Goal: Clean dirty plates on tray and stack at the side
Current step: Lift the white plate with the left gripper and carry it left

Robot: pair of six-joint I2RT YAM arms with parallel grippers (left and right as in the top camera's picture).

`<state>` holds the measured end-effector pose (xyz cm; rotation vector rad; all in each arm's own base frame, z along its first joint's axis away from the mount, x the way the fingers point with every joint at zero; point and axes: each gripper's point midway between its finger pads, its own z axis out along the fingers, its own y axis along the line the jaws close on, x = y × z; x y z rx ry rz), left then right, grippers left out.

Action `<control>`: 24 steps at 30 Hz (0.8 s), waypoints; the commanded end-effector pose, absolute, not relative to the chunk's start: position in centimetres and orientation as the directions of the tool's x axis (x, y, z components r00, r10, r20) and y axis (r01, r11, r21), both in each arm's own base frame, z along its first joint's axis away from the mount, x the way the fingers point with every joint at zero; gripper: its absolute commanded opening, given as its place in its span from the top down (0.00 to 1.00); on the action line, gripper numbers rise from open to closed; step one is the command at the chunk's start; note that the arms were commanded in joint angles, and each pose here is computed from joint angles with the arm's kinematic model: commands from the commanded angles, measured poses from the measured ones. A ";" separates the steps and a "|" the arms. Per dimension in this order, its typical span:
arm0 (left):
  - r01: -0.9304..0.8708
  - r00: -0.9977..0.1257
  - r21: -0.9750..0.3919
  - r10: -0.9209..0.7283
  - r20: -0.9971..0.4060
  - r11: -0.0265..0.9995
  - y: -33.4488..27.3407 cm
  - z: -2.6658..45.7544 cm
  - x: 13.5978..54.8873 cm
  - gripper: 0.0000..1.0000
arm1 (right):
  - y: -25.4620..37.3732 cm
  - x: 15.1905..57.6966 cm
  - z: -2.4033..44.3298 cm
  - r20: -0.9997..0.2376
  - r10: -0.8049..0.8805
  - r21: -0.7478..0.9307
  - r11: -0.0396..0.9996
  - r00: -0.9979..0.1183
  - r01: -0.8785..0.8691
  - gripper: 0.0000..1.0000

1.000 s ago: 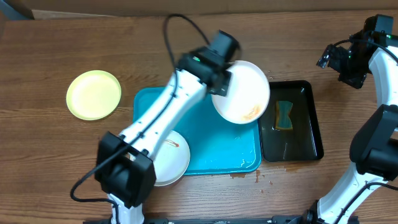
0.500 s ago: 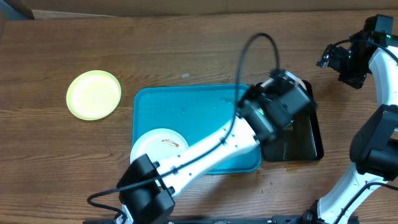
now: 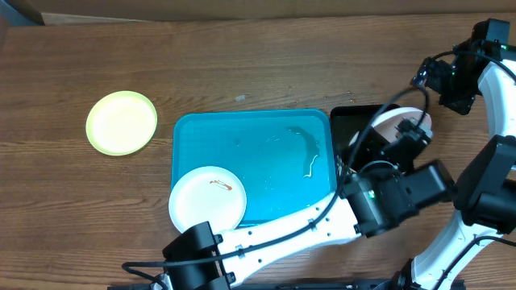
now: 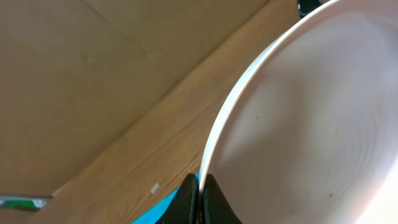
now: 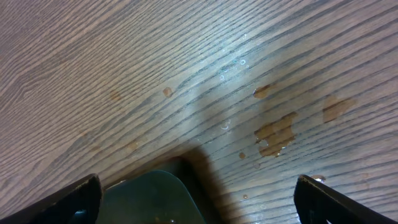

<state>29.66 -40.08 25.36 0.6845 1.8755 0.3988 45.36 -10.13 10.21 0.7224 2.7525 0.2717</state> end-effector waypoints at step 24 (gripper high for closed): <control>0.104 -0.246 0.588 0.594 -0.766 0.802 -38.7 28.5 31.7 0.96 | -10.1 45.8 11.6 -0.257 0.500 0.261 0.860 -0.827 0.438 0.00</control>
